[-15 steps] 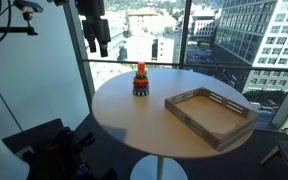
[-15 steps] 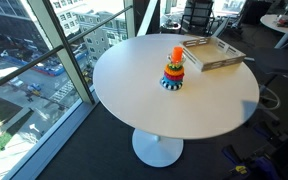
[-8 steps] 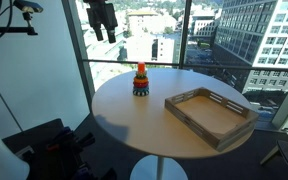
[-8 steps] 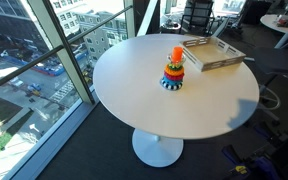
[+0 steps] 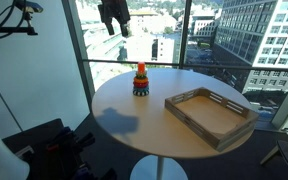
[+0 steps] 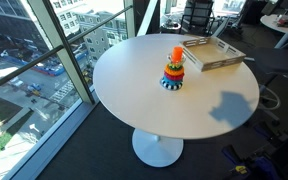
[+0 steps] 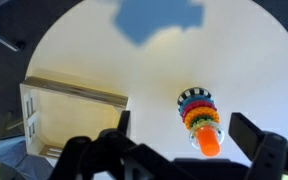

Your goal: Move the rings stacking stand to the right, remove the clear ring from the ring stacking stand and put it on the table

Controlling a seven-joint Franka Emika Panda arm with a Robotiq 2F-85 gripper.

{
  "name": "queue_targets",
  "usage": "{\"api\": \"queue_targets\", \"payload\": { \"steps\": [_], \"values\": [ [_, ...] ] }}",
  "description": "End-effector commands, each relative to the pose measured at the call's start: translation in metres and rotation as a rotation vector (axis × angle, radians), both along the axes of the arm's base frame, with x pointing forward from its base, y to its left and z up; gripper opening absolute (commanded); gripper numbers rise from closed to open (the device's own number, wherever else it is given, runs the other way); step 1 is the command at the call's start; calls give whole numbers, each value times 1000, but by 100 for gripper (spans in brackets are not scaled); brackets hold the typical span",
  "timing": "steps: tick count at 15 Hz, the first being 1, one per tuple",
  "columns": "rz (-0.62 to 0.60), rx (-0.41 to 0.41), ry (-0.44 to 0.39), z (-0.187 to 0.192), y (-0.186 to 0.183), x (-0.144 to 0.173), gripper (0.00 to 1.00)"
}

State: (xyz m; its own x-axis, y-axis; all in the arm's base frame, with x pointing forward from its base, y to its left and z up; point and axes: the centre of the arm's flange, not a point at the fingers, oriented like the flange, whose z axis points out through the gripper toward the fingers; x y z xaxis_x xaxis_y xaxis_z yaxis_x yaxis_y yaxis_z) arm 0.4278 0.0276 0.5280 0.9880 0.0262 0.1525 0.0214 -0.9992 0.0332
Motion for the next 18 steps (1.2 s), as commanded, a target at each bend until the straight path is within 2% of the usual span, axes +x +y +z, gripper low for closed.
{"api": "queue_targets", "payload": {
  "steps": [1, 5, 10, 14, 18],
  "values": [
    [15, 7, -2, 4, 8, 51, 100],
    [71, 10, -14, -2, 18, 98, 100],
    [183, 43, 30, -12, 32, 139, 100],
    [260, 104, 66, -13, 36, 148, 100],
    [244, 89, 68, -22, 38, 139, 100]
  ]
}}
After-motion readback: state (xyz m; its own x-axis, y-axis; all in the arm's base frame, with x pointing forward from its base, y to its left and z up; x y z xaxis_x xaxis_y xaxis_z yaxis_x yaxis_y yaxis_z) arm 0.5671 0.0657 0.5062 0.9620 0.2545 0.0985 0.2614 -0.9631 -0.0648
